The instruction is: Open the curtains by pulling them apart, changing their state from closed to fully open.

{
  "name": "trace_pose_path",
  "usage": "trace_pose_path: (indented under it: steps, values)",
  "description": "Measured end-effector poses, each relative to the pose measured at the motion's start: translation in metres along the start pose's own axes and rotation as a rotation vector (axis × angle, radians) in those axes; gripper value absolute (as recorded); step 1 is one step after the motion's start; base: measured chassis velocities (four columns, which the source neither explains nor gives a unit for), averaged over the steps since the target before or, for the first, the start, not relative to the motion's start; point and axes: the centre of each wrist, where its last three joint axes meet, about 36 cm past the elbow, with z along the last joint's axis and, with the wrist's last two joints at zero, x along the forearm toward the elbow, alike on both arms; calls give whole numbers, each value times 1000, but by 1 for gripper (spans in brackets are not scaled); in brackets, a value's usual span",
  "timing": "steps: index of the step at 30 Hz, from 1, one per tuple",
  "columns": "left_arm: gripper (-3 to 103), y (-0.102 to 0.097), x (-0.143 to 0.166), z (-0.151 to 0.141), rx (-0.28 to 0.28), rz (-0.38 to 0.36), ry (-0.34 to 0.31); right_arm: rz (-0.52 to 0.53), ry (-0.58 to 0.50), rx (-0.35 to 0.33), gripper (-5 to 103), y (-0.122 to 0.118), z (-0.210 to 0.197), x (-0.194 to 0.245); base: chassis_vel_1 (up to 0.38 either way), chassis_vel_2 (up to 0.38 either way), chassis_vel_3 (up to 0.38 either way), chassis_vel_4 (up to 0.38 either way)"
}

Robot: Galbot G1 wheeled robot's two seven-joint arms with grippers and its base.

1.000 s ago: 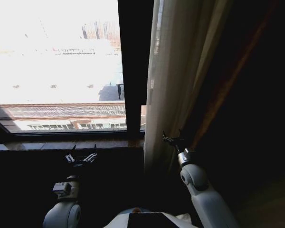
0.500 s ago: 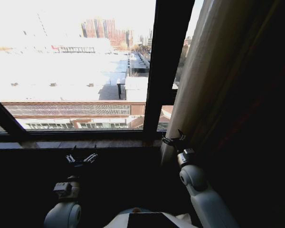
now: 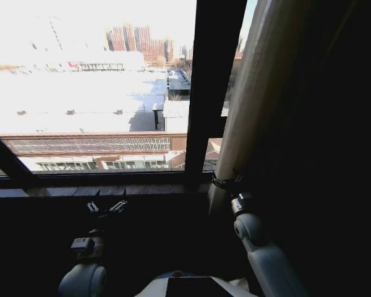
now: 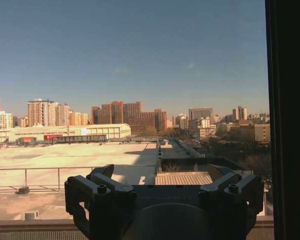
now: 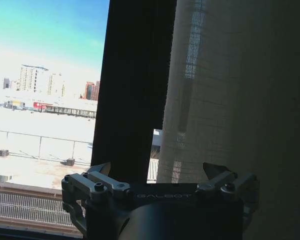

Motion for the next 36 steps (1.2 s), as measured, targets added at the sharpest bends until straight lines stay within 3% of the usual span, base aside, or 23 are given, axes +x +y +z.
trace_pose_path:
  steps: [15,24,31,32,36]
  values:
    - [100,0,1,-1,-3,4,-1,129,54,-44,100,-6,-11,-24,-56,36,51,-40]
    - [100,-1,2,-2,-7,6,-3,138,38,-57,101,-12,-22,-55,0,0,0,0]
    - [100,0,3,-4,-13,3,-6,153,21,-68,83,-17,-28,-73,0,0,0,0]
    - [100,0,3,-4,-14,2,-7,154,21,-66,72,-18,-28,-73,0,0,0,0]
    - [100,0,3,-4,-13,3,-7,154,21,-64,61,-19,-28,-73,0,0,0,0]
